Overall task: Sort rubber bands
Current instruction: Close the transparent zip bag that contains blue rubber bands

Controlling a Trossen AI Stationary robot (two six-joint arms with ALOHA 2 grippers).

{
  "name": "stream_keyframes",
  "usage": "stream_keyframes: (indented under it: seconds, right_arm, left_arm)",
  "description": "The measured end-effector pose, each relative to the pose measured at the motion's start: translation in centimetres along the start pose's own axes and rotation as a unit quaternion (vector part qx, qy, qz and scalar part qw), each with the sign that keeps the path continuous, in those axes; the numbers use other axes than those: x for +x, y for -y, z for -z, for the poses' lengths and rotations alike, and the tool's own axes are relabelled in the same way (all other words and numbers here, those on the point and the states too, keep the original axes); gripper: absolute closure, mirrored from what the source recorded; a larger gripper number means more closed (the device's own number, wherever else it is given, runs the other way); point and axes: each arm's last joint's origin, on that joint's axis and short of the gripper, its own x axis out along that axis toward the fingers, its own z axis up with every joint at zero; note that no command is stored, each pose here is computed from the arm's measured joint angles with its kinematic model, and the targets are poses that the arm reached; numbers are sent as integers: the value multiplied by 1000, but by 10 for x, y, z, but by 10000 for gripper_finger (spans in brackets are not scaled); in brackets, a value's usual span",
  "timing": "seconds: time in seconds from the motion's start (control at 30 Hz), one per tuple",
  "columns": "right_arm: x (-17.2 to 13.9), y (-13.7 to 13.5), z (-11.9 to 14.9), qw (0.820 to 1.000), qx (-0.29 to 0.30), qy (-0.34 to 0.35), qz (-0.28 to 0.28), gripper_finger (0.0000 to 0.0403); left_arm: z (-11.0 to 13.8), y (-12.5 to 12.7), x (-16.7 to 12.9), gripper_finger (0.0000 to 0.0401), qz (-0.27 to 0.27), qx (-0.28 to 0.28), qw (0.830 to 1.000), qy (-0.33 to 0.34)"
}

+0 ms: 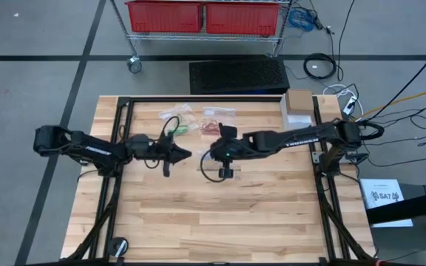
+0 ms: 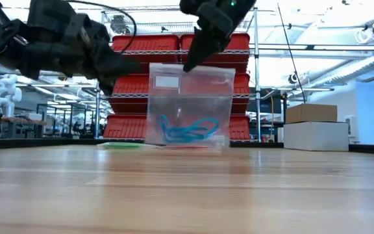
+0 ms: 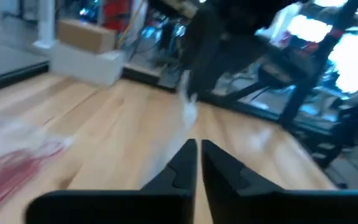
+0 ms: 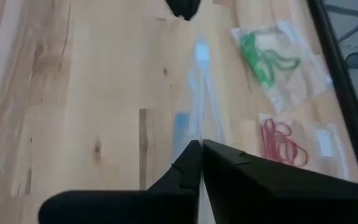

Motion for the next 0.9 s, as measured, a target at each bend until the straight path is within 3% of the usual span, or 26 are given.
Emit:
stream_keyframes:
  seconds: [0.1,0.3,0.43,0.6,0.77,0.9]
  right_arm:
    - [-6,-5,-2,1000,-4,9,7,402]
    - [-7,-6,-4,1000,-2,22,7,403]
    - [-7,-6,-7,999,-1,35,5,403]
    - [-7,-6,-8,999,-3,38,3,403]
    - [-7,-6,-8,999,-3,38,3,403]
    - [-7,-6,-8,999,-2,38,3,403]
  left_arm:
    - [-2,6,1,352,17,3,1000,10]
    - [0,8,2,280,-17,5,1000,16]
    - [-1,14,5,254,-27,43,998,21]
    - [-5,26,14,249,-29,92,995,28]
    - [-3,28,23,250,-35,100,994,18]
    - [0,27,29,277,-38,105,994,6]
